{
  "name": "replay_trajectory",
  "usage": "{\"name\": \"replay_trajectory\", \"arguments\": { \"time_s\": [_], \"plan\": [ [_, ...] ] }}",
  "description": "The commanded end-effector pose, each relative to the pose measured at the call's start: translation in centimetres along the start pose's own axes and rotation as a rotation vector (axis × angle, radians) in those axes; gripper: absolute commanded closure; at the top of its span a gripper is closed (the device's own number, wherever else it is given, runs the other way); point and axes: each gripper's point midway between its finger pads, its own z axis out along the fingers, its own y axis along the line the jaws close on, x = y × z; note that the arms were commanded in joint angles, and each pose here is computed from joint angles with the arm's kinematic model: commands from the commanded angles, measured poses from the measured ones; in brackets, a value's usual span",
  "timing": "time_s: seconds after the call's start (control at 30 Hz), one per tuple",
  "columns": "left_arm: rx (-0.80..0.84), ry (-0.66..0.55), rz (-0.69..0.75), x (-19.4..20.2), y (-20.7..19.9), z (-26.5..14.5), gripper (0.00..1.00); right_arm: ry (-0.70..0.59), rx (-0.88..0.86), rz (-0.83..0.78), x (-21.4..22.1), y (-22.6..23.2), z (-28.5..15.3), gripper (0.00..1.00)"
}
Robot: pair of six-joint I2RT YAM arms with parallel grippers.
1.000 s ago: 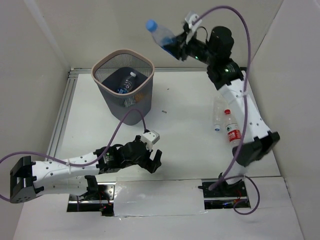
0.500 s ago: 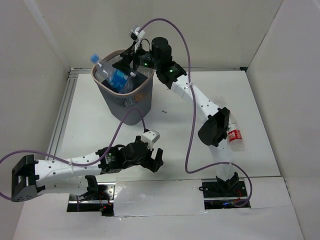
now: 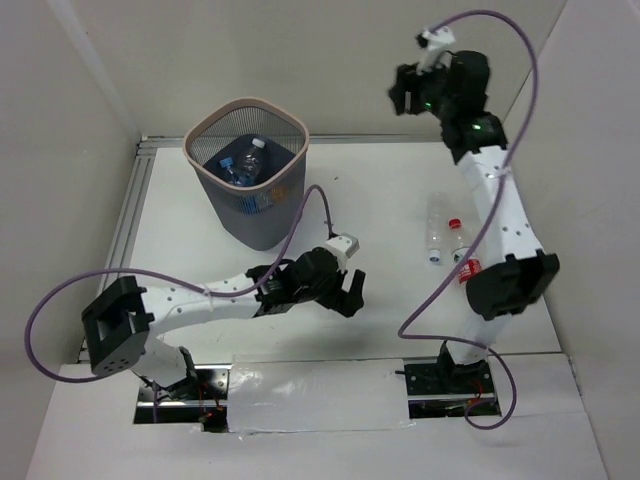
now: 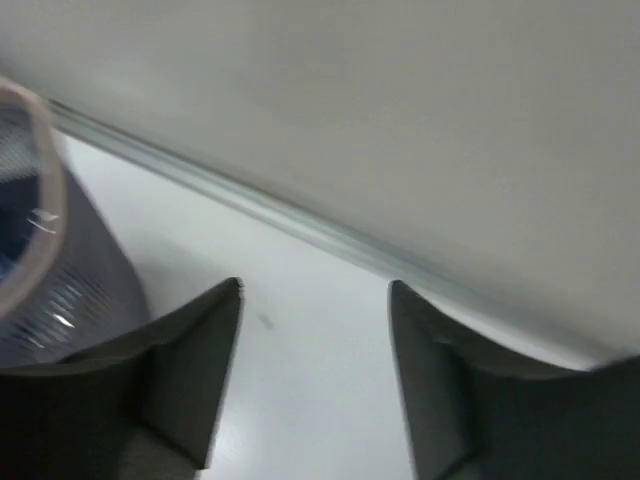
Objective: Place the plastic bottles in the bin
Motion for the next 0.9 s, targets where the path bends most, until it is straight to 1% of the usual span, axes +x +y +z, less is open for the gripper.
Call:
{"name": "replay_trajectory", "arguments": {
  "time_s": [0.0, 0.03, 0.07, 0.1, 0.13, 0.2, 0.23, 0.3, 0.33, 0.37, 0.4, 0.43, 0.5, 0.53, 0.57, 0.67, 0.7, 0.77, 0.8, 0.83, 0.87],
  "plan": [
    [0.1, -0.065, -0.043, -4.1, -2.2, 1.3, 0.01, 0.293, 0.249, 0.047, 8.3, -7.3, -6.7, 0.39],
    [0.095, -0.062, -0.053, -4.9, -1.9, 2.3, 0.01, 0.308, 0.282, 0.058, 8.7, -8.1, -8.9, 0.44],
    [0.102, -0.066, -0.074, -5.4, -2.0, 2.8, 0.01, 0.409, 0.305, 0.093, 13.1, -8.6, -10.2, 0.49],
    [0.125, -0.073, -0.087, -6.5, -2.6, 2.9, 0.01, 0.446, 0.36, 0.115, 14.9, -10.3, -12.0, 0.52],
    [0.124, -0.063, -0.101, -6.5, -2.4, 4.0, 0.03, 0.512, 0.37, 0.143, 17.6, -10.1, -13.6, 0.52],
    [0.138, -0.06, -0.116, -7.3, -2.6, 4.7, 0.03, 0.611, 0.419, 0.192, 21.1, -11.2, -16.2, 0.47],
    [0.15, -0.076, -0.121, -8.5, -2.9, 4.9, 0.03, 0.671, 0.424, 0.221, 23.4, -10.9, -17.5, 0.36],
    [0.138, -0.071, -0.126, -8.9, -2.6, 6.3, 0.03, 0.733, 0.433, 0.263, 25.7, -10.7, -19.2, 0.27],
    [0.16, -0.091, -0.124, -10.3, -3.4, 6.4, 0.03, 0.752, 0.442, 0.277, 26.5, -11.0, -20.3, 0.24],
    [0.164, -0.097, -0.118, -10.9, -3.3, 6.9, 0.03, 0.783, 0.444, 0.295, 27.9, -10.5, -21.3, 0.15],
    [0.152, -0.076, -0.12, -10.5, -3.1, 8.1, 0.0, 0.802, 0.449, 0.308, 28.8, -10.4, -21.8, 0.11],
    [0.165, -0.116, -0.113, -12.7, -3.5, 8.2, 0.0, 0.809, 0.456, 0.305, 29.1, -10.5, -22.5, 0.1],
    [0.164, -0.109, -0.118, -13.4, -3.4, 9.2, 0.0, 0.858, 0.466, 0.311, 30.8, -10.4, -23.5, 0.06],
    [0.169, -0.118, -0.118, -14.2, -3.8, 10.1, 0.0, 0.875, 0.468, 0.31, 31.4, -10.5, -24.1, 0.06],
    [0.175, -0.106, -0.117, -14.1, -3.9, 10.5, 0.0, 0.89, 0.457, 0.301, 31.9, -10.3, -24.3, 0.06],
    [0.173, -0.116, -0.146, -14.9, -3.3, 11.4, 0.0, 0.958, 0.438, 0.348, 35.1, -9.5, -25.5, 0.05],
    [0.168, -0.106, -0.147, -14.5, -3.1, 11.8, 0.0, 0.961, 0.423, 0.347, 35.5, -9.3, -25.5, 0.05],
    [0.181, -0.109, -0.156, -14.7, -3.4, 11.8, 0.0, 0.963, 0.422, 0.348, 36.4, -9.3, -25.4, 0.05],
    [0.168, -0.101, -0.162, -14.3, -2.6, 11.9, 0.0, 0.994, 0.411, 0.364, 37.7, -8.9, -25.5, 0.05],
    [0.172, -0.109, -0.161, -14.6, -2.8, 11.6, 0.0, 1.002, 0.424, 0.358, 38.3, -9.2, -25.5, 0.05],
    [0.16, -0.089, -0.154, -13.6, -2.3, 11.9, 0.0, 1.014, 0.429, 0.358, 38.9, -9.2, -25.6, 0.05]
  ]
}}
